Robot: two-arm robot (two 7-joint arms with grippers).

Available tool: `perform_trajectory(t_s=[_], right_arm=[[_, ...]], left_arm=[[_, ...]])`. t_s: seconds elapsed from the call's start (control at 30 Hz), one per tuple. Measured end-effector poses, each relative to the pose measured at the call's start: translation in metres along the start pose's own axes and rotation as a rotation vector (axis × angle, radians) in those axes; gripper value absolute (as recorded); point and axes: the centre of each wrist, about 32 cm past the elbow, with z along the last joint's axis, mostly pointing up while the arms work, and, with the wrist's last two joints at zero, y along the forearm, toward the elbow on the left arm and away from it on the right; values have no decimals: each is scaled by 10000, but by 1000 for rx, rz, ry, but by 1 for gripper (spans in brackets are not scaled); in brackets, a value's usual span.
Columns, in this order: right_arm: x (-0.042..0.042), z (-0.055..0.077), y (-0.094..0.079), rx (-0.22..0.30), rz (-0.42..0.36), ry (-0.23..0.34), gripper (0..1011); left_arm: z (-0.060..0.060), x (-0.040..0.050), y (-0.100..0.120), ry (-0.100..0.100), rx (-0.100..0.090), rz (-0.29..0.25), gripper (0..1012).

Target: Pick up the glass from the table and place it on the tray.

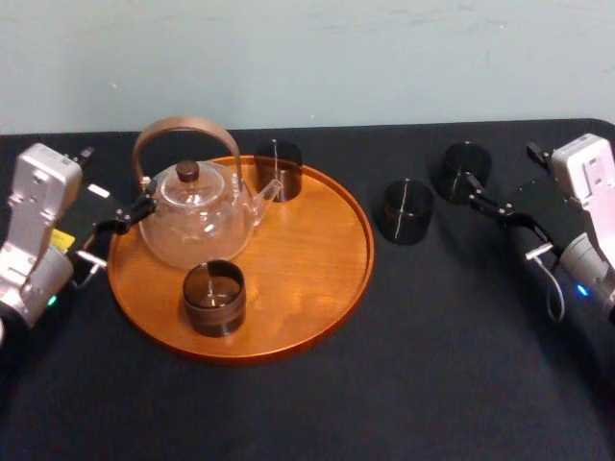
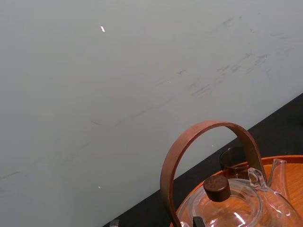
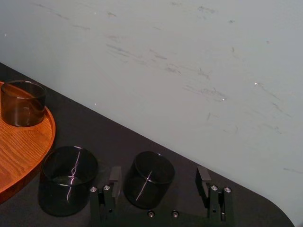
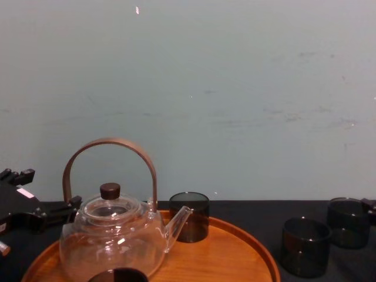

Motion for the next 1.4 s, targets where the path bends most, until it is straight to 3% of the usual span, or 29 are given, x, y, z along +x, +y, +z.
perform_trajectory(t_s=[1.4], right_arm=[[0, 0, 0, 0, 0, 0, 1002]], left_arm=[[0, 0, 0, 0, 0, 0, 1009]])
